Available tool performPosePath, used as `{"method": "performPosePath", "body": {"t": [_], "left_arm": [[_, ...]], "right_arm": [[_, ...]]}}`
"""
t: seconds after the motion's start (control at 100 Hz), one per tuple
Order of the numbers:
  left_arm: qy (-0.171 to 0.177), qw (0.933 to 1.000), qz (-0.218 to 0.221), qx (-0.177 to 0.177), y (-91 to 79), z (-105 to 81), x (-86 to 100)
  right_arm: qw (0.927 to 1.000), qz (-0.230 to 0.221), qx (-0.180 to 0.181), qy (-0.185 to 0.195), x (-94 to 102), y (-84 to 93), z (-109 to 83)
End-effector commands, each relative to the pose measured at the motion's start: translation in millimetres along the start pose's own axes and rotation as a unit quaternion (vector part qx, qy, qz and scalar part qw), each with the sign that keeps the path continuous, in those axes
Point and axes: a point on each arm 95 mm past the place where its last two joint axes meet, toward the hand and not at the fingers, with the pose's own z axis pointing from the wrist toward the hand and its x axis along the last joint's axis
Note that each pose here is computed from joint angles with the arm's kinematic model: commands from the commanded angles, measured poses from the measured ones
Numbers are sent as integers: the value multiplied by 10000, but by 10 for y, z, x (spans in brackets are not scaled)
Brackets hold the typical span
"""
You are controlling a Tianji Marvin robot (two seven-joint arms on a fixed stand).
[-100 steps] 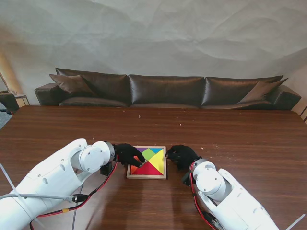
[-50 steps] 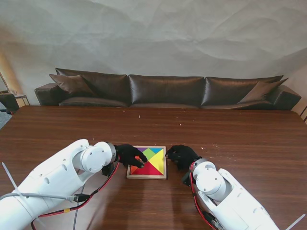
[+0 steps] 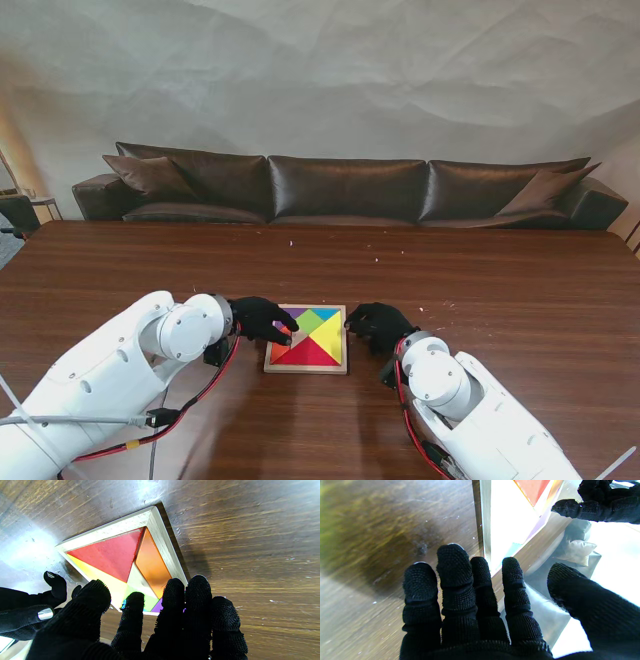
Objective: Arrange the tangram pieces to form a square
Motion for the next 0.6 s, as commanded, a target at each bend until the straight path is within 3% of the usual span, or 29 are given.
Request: {"method": "performPosePath", "body": {"t": [0.0,0.36,0.59], "left_arm": [[-14,10000,4,-58,16,-21,-6],[-13,9986,-189,486,-38,-144,-28],[8,9928,-639,1011,-47,-310,-58]], "right_arm": [[9999,12,110,19,16,-49,-3],[9999,-22,52,124,56,-33,-31],[9994,-5,-174,304,146,9,-108]]}}
